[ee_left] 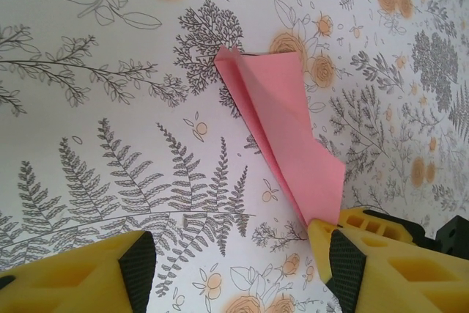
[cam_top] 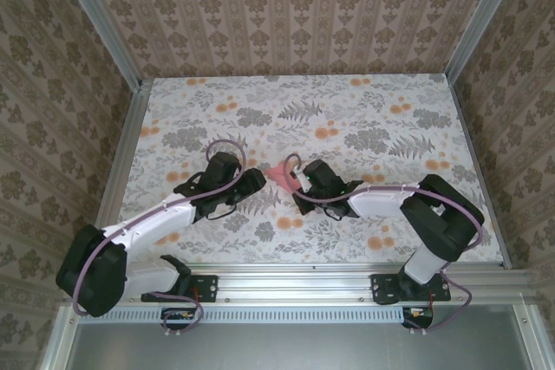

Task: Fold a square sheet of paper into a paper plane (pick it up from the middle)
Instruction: Fold the wing for the fifth time at the center of the table.

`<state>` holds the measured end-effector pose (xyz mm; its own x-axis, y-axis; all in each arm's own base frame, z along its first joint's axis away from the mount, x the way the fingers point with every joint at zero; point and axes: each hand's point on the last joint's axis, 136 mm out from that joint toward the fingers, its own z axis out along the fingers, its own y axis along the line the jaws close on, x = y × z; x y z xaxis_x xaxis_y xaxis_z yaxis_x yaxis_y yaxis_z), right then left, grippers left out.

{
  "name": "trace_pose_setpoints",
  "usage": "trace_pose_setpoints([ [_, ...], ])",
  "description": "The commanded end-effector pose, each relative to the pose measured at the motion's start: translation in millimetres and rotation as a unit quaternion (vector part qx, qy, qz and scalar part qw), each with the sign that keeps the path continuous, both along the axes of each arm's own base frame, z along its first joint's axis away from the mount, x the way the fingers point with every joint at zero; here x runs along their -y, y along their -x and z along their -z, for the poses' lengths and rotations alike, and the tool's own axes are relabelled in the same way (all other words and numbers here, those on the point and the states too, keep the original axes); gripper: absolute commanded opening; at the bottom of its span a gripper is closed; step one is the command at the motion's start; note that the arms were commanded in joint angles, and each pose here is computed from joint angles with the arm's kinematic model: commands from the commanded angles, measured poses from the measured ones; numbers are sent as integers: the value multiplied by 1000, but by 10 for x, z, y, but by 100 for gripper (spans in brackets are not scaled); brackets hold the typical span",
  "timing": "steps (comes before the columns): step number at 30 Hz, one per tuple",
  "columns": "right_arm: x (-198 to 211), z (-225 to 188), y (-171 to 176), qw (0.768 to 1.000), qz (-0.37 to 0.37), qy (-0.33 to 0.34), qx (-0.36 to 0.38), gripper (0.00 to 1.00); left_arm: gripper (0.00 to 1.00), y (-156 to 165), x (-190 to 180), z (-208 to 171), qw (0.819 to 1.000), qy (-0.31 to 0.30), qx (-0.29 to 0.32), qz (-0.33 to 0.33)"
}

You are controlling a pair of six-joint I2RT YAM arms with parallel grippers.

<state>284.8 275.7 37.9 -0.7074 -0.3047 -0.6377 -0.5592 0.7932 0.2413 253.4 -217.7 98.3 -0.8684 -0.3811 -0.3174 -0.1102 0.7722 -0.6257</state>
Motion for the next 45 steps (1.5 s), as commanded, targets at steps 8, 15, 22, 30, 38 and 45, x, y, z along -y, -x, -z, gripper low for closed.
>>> trace_pose_setpoints([
  [8, -154, -91, 90, 971, 31, -201, -123, 0, 61, -94, 611, -134, 995, 20, 27, 93],
  [15, -68, -29, -4, 955, 67, -238, -162, 0, 50, -265, 938, -64, 991, 32, 32, 123],
  [22, 13, 12, -53, 945, 94, -260, -177, 0, 49, -435, 1135, 46, 989, 36, 40, 136],
  [30, 51, 55, -36, 946, 99, -253, -175, 0, 49, -541, 1235, 239, 988, 23, 35, 146],
  [38, 108, 114, -35, 949, 113, -237, -174, 1, 49, -545, 1250, 445, 989, 14, 20, 148],
  [45, 168, 145, -28, 951, 126, -220, -176, 17, 48, -539, 1228, 596, 989, 0, 8, 149],
])
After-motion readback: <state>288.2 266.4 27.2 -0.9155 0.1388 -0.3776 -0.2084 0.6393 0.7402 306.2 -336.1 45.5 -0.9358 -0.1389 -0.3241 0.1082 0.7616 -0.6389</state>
